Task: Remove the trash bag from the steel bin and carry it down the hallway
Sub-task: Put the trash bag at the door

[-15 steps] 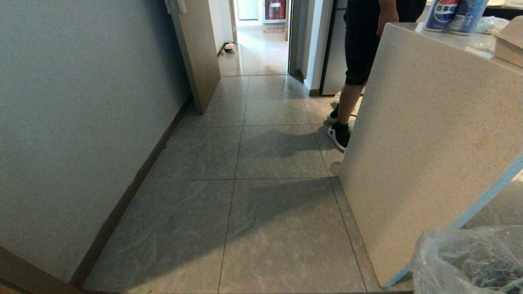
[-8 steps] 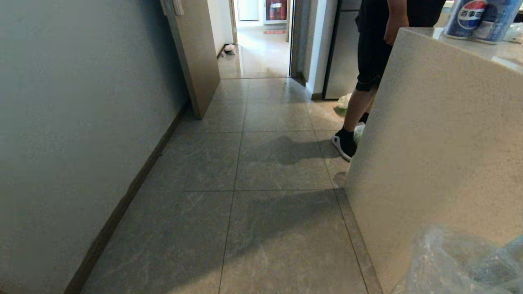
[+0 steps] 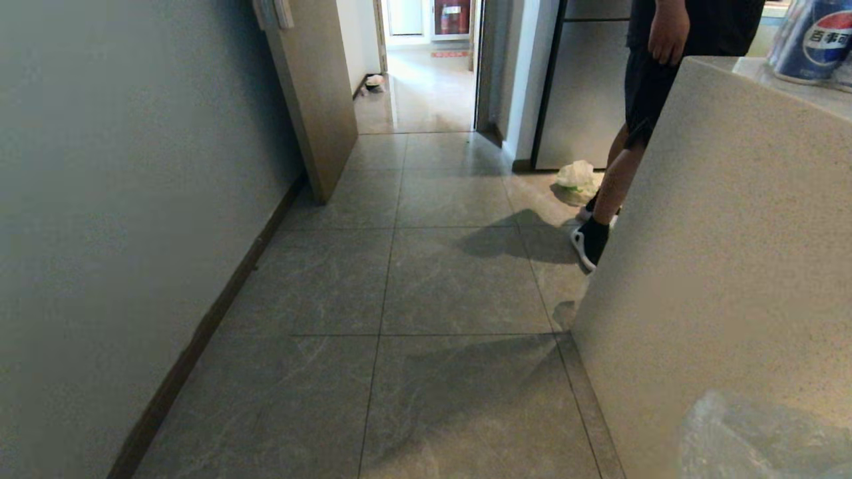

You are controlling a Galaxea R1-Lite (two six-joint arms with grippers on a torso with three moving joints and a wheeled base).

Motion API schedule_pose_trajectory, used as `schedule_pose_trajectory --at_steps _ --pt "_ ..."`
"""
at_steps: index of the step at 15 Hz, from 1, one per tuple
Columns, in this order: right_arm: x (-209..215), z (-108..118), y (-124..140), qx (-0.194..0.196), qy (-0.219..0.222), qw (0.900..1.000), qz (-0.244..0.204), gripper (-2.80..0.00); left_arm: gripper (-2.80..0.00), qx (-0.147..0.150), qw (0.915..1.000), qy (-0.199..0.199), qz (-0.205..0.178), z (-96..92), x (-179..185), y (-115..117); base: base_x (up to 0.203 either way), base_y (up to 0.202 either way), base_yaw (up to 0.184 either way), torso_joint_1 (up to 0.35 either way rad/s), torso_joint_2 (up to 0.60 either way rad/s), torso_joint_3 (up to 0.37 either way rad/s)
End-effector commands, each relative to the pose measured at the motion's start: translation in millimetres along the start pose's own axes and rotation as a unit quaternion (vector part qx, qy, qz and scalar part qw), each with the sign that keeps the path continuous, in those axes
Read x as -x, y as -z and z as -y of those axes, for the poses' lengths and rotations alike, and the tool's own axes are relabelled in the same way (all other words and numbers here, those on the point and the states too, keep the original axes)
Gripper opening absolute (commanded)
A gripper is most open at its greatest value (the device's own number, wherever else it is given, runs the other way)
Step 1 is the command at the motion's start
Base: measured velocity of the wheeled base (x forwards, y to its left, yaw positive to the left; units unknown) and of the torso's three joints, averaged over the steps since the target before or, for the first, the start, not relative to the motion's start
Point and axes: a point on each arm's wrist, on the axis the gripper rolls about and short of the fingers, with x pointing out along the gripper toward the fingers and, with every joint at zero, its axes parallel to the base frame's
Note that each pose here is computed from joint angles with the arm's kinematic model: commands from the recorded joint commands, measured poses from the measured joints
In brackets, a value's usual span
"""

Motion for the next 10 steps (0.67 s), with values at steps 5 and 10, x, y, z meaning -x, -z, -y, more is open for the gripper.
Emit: schedule_pose_trajectory --at_steps 5,10 --pt "-0.1 0.0 0.4 0.000 0.000 1.000 -0.001 -2.80 -2.80 0.000 1.0000 0.000 0.000 0.0 0.0 0.1 0.190 0.000 0.001 0.001 0.00 0.000" --pt "-0.2 0.0 0.4 0.000 0.000 1.000 -0.001 -2.80 -2.80 0.000 1.0000 0.000 0.000 0.0 0.0 -0.1 0.192 0.000 0.001 0.004 0.00 0.004"
